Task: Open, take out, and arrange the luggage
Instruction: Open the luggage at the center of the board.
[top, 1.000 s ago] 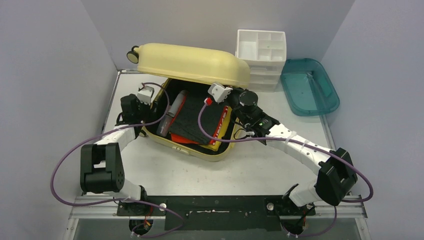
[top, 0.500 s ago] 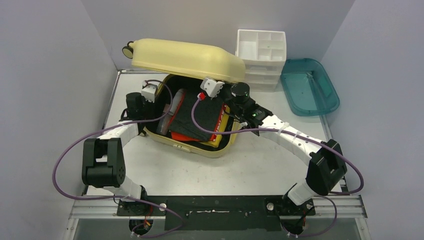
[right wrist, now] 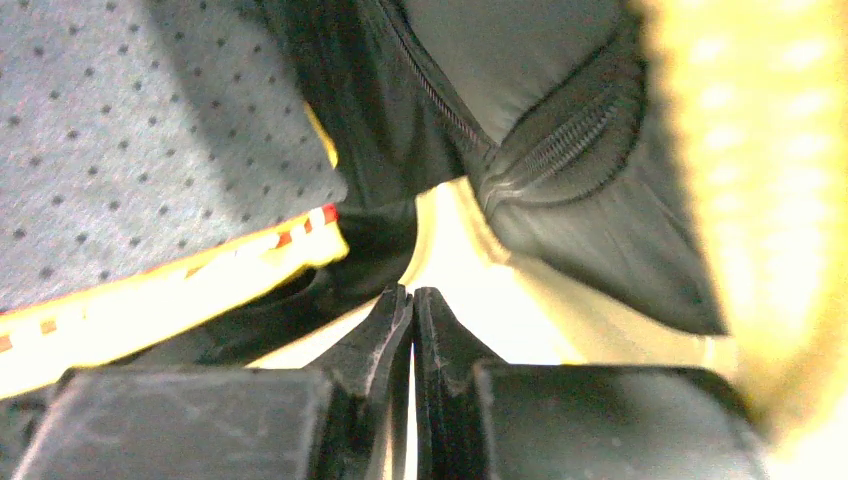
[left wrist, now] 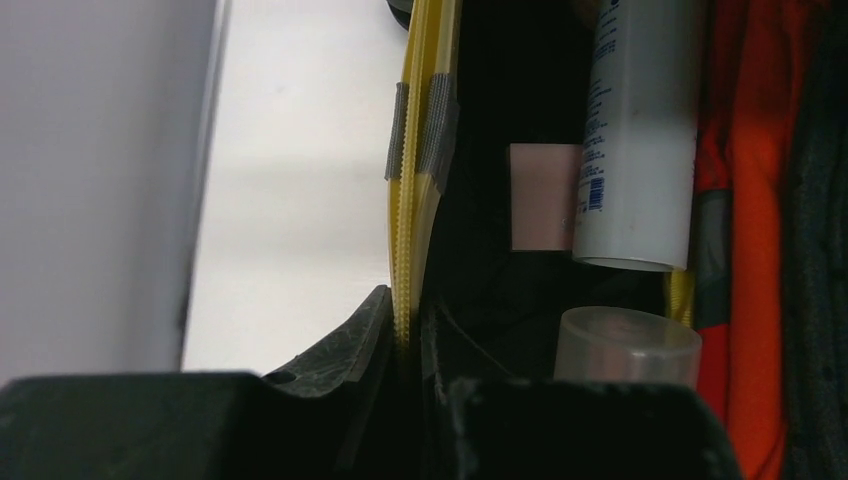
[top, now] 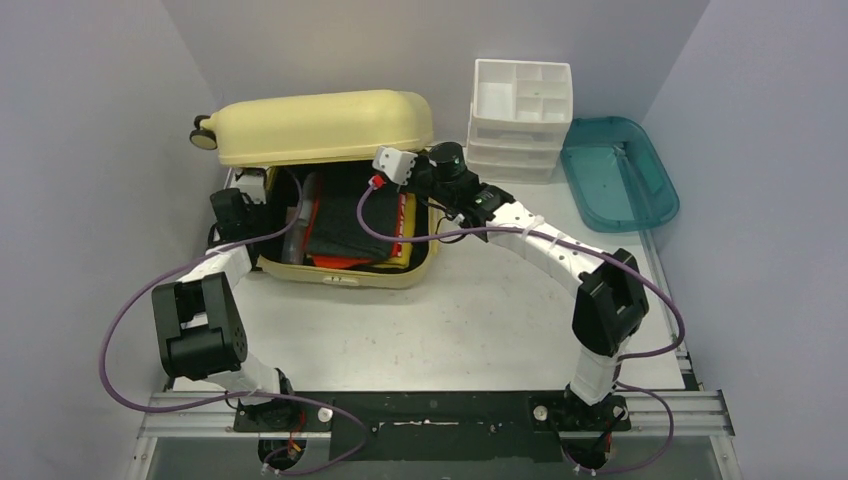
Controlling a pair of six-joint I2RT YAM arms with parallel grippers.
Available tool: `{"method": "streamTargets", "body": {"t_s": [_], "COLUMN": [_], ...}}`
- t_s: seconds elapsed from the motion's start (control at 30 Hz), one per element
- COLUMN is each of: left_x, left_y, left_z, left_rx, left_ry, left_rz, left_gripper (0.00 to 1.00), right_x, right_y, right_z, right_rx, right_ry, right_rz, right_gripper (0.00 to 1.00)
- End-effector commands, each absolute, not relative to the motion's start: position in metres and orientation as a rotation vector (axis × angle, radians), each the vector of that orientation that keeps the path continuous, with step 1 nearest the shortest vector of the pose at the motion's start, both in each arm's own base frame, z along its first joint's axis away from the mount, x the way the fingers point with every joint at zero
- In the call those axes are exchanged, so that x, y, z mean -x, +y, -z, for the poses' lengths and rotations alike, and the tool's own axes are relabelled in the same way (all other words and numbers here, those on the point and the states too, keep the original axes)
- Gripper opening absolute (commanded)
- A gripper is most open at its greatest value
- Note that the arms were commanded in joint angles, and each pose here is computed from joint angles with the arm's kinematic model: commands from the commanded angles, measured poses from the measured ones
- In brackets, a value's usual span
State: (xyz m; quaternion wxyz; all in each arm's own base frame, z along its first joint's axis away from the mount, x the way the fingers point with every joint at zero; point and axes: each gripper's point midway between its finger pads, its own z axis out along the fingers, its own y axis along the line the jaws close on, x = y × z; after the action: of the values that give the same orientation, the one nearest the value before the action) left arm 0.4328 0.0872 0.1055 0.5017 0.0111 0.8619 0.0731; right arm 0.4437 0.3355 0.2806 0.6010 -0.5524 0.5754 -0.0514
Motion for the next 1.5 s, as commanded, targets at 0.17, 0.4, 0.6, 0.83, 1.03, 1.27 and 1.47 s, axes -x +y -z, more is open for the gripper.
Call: {"method": "streamTargets", "body": {"t_s": [0.17, 0.4, 0.6, 0.83, 1.03, 1.27, 1.47], "left_x": [-0.395, -0.392, -0.398, -0.403, -0.402, -0.400, -0.398], "left_y": [0.220, 0.245, 0.254, 0.255, 0.254, 0.252, 0.241], "left_z": [-0.110, -0.112, -0.126, -0.132, -0.131, -0.134, -0.141], "left_rx": [0.293, 0.257, 0.192, 0.141, 0.118, 0.095, 0.066], "left_ry": [2.047, 2.028, 1.994, 1.982, 1.984, 1.984, 1.998], "left_rz": [-0.679, -0.817, -0.865, -0.872, -0.880, -0.881, -0.821], "left_gripper": [0.00, 0.00, 0.00, 0.00, 0.00, 0.00, 0.11], "right_x": [-0.478, -0.486, -0.455, -0.394, -0.381, -0.402, -0.424], "right_y": [0.365, 0.382, 0.384, 0.385, 0.408, 0.432, 0.442], "right_z": [-0.333, -0.342, -0.321, -0.312, -0.326, -0.362, -0.386], "right_rx": [1.199, 1.198, 1.370, 1.634, 1.513, 1.277, 1.190], "right_ry": [1.264, 1.260, 1.219, 1.077, 1.071, 1.112, 1.083], "right_rz": [0.086, 0.048, -0.054, -0.058, 0.084, 0.106, 0.170], "right_gripper": [0.00, 0.00, 0.14, 0.52, 0.77, 1.00, 1.00]}}
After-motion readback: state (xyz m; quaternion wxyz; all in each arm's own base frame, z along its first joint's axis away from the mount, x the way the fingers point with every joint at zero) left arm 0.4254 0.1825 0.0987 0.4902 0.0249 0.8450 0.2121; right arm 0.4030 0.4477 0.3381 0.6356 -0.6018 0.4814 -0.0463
